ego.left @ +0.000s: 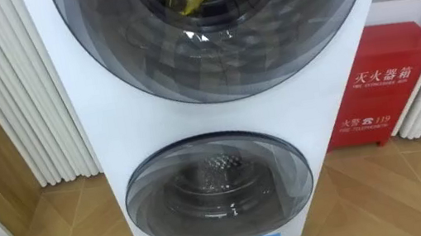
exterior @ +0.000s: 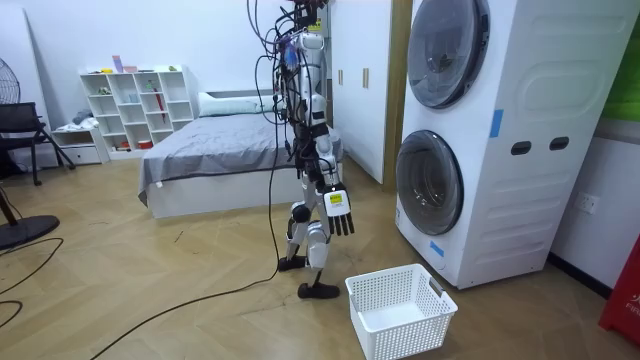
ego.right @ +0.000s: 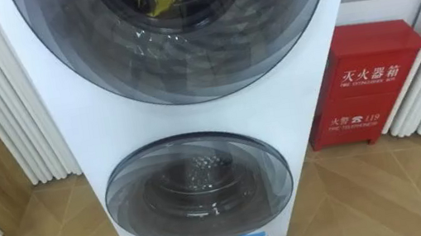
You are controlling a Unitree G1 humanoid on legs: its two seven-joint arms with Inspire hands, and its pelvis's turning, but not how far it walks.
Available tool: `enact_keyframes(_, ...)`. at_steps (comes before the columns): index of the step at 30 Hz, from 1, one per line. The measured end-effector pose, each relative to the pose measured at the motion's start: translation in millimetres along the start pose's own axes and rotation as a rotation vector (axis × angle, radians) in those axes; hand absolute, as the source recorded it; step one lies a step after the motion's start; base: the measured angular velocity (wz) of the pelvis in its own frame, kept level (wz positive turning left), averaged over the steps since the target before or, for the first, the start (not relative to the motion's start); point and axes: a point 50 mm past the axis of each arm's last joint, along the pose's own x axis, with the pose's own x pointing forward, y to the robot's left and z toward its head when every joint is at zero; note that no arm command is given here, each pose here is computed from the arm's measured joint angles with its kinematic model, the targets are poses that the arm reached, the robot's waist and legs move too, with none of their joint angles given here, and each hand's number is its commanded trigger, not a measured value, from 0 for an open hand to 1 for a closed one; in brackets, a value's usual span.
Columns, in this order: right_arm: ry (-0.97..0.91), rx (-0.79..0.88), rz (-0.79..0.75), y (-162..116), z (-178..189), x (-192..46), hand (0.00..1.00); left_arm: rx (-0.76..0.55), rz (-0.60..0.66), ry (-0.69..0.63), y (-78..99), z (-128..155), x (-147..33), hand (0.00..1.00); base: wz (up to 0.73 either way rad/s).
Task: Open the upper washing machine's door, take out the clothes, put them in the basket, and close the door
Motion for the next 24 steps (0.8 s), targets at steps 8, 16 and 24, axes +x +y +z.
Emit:
enact_keyframes(8, 0.002, 0.001, 0.004, 0.7, -0.4, 0.0, 0.0, 0.003, -0.004, 0.019, -0.3, -3.2, -0.2, 0.0, 0.0)
enact_keyframes(16, 0.006, 0.002, 0.004, 1.0, -1.1, 0.1, 0.0, 0.006, -0.019, 0.023, -0.9, -4.1, -0.2, 0.0, 0.0)
enact_keyframes(24, -0.001, 0.029, -0.006, 2.4, 2.3, 0.3, 0.0, 0.019, -0.019, 0.013, -2.4, 0.3, -0.1, 0.0, 0.0)
